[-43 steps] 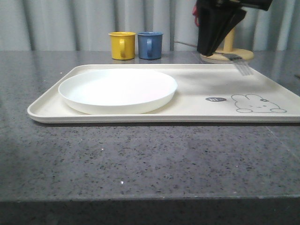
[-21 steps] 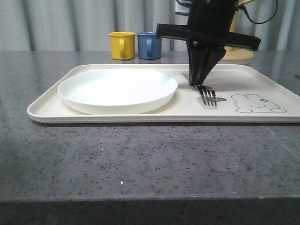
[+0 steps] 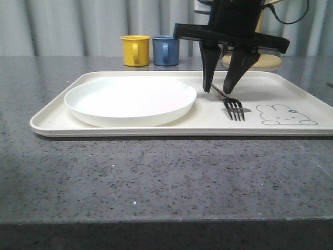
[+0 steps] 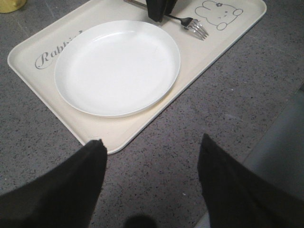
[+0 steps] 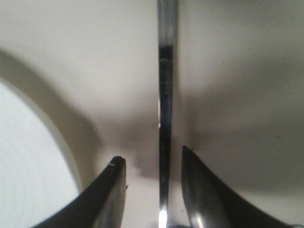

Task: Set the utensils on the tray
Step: 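Lower the fork onto the tray beside the plate and release, then move the right gripper to the chopsticks and grasp them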

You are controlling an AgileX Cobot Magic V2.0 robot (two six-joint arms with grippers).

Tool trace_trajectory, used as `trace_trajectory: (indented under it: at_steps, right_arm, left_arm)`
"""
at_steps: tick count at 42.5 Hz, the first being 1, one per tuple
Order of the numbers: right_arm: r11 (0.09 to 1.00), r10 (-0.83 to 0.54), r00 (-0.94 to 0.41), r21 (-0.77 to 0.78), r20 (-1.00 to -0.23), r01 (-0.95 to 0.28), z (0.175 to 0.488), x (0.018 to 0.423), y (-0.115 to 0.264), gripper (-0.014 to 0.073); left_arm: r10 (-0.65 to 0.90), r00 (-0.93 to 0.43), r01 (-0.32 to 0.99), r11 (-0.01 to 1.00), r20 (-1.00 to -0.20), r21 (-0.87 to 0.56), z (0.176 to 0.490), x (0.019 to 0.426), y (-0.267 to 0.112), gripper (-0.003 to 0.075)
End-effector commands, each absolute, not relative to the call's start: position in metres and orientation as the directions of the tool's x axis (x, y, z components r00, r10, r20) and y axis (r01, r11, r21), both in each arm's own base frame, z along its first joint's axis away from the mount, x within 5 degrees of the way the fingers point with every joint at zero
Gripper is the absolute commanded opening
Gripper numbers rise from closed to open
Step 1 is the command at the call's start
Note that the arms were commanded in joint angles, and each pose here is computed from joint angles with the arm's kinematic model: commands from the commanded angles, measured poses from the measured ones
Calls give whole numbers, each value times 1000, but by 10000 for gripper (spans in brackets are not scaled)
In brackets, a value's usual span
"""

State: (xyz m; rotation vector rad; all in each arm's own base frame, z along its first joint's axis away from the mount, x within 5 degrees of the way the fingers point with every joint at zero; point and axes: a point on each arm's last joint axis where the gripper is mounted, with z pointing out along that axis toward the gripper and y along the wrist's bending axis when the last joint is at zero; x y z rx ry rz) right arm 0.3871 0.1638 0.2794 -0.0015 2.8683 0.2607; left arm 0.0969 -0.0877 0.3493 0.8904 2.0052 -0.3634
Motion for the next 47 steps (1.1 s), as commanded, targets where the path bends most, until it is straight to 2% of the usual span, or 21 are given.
trace_trajectory:
  at_steps: [1, 9, 17, 26, 33, 47]
  right_arm:
    - [978, -51, -906, 162, -421, -130, 338, 371, 152, 328]
    - [988, -154, -866, -49, -476, -148, 374, 340, 117, 328]
    - [994, -108, -853, -59, -511, -90, 384, 309, 63, 328]
    - [1000, -24, -880, -26, -475, -13, 368, 286, -1, 310]
    - [999, 31, -900, 31, -435, 20, 344, 283, -32, 310]
    - [997, 81, -903, 47, -422, 68, 314, 297, -51, 310]
  left_arm:
    - [382, -292, 708, 702, -877, 70, 364, 98, -91, 420]
    - [382, -292, 708, 702, -877, 70, 364, 98, -91, 420]
    - [382, -292, 708, 702, -877, 70, 364, 98, -91, 420]
    - [382, -292, 708, 702, -877, 70, 364, 98, -91, 420]
    - [382, -292, 708, 702, -877, 70, 364, 98, -91, 420]
    - [382, -292, 708, 702, -877, 70, 364, 98, -91, 420]
